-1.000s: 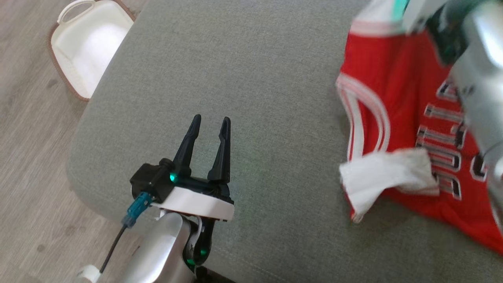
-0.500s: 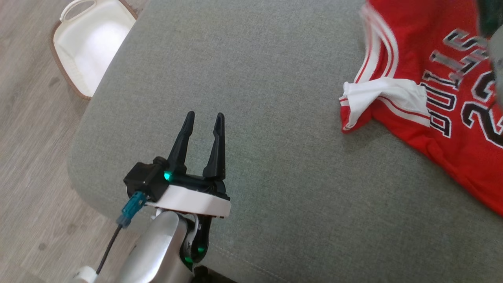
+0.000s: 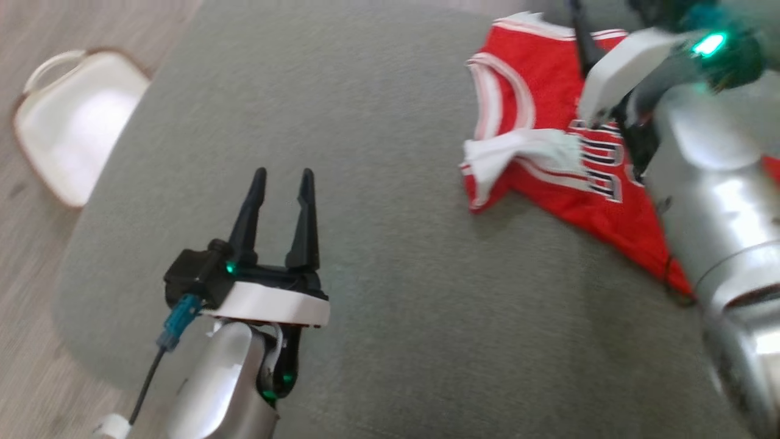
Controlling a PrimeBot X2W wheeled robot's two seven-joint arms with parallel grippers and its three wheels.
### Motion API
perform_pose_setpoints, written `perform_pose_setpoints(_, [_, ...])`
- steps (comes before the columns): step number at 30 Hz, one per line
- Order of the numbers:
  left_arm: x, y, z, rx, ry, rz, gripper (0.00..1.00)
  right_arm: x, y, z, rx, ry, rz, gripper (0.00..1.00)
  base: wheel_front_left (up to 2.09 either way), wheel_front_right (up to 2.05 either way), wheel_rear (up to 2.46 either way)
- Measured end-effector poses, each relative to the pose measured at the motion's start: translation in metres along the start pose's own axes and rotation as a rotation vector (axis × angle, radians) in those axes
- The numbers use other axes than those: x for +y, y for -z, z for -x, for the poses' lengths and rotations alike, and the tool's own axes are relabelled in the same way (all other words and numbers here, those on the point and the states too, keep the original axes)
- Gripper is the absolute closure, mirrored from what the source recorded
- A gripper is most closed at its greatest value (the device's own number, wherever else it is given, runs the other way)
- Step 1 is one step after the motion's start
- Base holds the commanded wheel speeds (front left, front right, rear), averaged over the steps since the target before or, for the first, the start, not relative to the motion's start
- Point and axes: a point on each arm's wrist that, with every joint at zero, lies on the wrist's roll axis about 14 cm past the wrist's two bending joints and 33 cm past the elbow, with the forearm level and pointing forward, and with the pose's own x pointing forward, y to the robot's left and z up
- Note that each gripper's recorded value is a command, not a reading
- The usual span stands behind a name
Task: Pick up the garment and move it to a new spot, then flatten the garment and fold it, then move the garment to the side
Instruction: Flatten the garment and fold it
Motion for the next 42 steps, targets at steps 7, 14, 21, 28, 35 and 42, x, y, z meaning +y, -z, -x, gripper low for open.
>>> perform_pose_setpoints(7, [-0.024,0.007,-0.003,0.007,0.077,0.0,0.0,-0.011,0.027,0.059,-0.024,0.063,-0.063,0.0,0.0,0.0,0.0])
perform_pose_setpoints(14, [-0.045,0.017,-0.001,0.027,0.14,0.014,0.0,-0.041,0.036,0.124,-0.11,0.187,-0.133,0.0,0.0,0.0,0.0])
perform_pose_setpoints(21, [-0.062,0.018,-0.002,0.027,0.196,0.035,0.0,-0.066,0.072,0.218,-0.167,0.423,-0.239,0.0,0.0,0.0,0.0])
perform_pose_setpoints(28, [-0.063,0.032,0.005,0.068,0.207,0.005,0.0,-0.051,0.104,0.267,-0.119,0.486,-0.259,0.0,0.0,0.0,0.0])
perform_pose_setpoints(35, [-0.053,0.038,0.01,0.087,0.176,0.014,0.0,-0.043,0.097,0.264,-0.141,0.461,-0.265,0.0,0.0,0.0,0.0])
perform_pose_setpoints(42, [-0.051,0.038,0.011,0.087,0.172,0.013,0.0,-0.029,0.098,0.249,-0.131,0.404,-0.266,0.0,0.0,0.0,0.0])
